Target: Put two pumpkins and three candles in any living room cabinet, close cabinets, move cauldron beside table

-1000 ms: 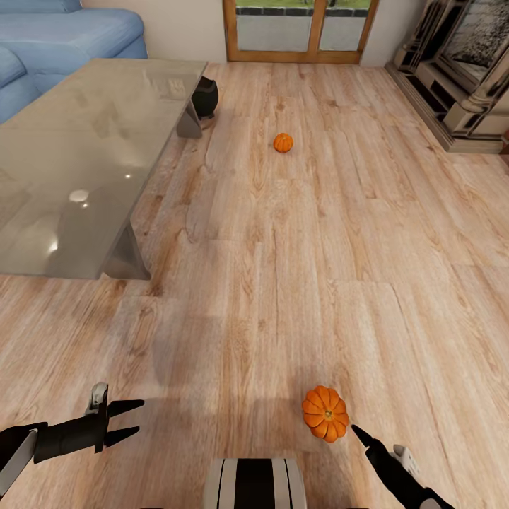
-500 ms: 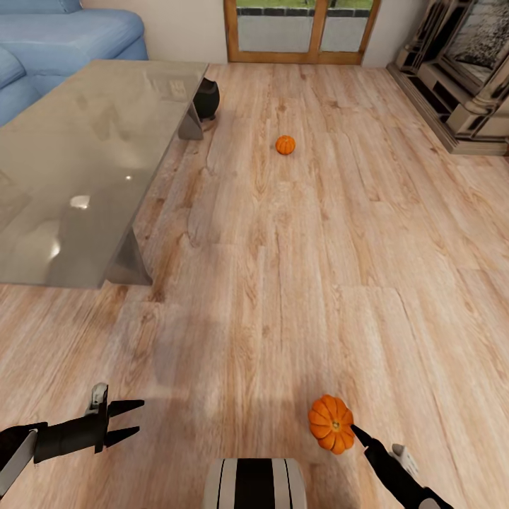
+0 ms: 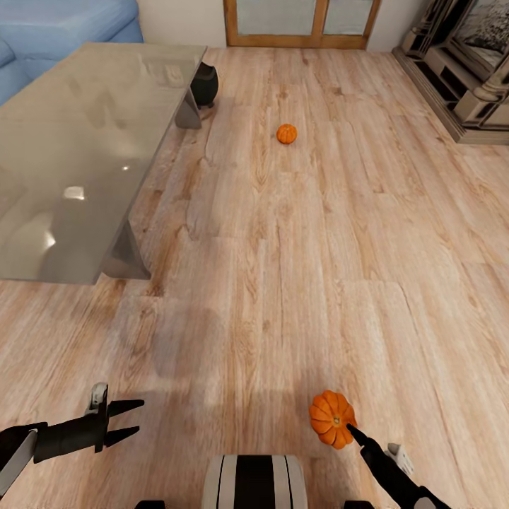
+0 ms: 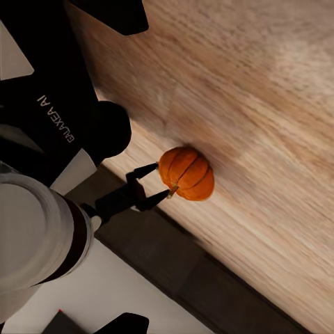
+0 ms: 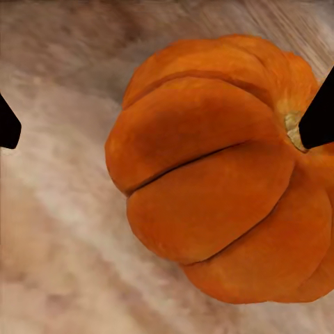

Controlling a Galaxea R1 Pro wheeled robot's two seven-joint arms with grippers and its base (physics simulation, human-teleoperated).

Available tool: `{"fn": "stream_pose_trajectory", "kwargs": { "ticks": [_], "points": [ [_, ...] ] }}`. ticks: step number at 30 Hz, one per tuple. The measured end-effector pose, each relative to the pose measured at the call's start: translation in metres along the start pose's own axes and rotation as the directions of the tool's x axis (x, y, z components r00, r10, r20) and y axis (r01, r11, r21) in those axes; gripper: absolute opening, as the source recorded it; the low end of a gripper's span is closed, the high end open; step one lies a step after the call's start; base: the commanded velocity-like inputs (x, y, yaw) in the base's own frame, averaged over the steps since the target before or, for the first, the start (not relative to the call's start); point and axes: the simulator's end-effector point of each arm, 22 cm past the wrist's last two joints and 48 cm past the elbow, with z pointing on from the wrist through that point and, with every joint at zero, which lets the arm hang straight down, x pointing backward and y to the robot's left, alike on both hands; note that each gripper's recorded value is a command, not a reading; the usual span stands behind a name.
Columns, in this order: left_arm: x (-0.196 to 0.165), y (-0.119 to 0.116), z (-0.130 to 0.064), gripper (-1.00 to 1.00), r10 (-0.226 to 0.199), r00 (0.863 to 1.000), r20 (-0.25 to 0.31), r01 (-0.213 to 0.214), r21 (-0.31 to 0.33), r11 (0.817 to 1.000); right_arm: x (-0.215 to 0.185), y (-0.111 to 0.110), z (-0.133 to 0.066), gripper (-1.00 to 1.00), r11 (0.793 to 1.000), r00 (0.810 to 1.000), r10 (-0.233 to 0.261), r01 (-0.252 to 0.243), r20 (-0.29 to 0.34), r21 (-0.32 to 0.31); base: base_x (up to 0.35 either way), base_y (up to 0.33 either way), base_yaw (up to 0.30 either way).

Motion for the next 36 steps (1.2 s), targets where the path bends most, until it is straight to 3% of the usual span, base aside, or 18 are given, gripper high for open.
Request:
{"fn": "stream_pose_trajectory", "kwargs": {
  "ticks": [10, 36],
  "points": [
    [0.0, 0.0, 0.0, 1.0, 0.0, 1.0, -0.001, 0.0, 0.0, 1.0, 0.025, 0.021, 0.012, 1.0, 0.995, 0.992, -0.093, 0.09, -0.089, -0.038, 0.001, 0.0, 0.0],
    [0.001, 0.0, 0.001, 1.0, 0.0, 1.0, -0.003, 0.0, 0.001, 1.0, 0.023, 0.02, 0.013, 1.0, 0.996, 0.993, -0.092, 0.09, -0.08, -0.026, 0.028, -0.029, 0.0]
  ]
}}
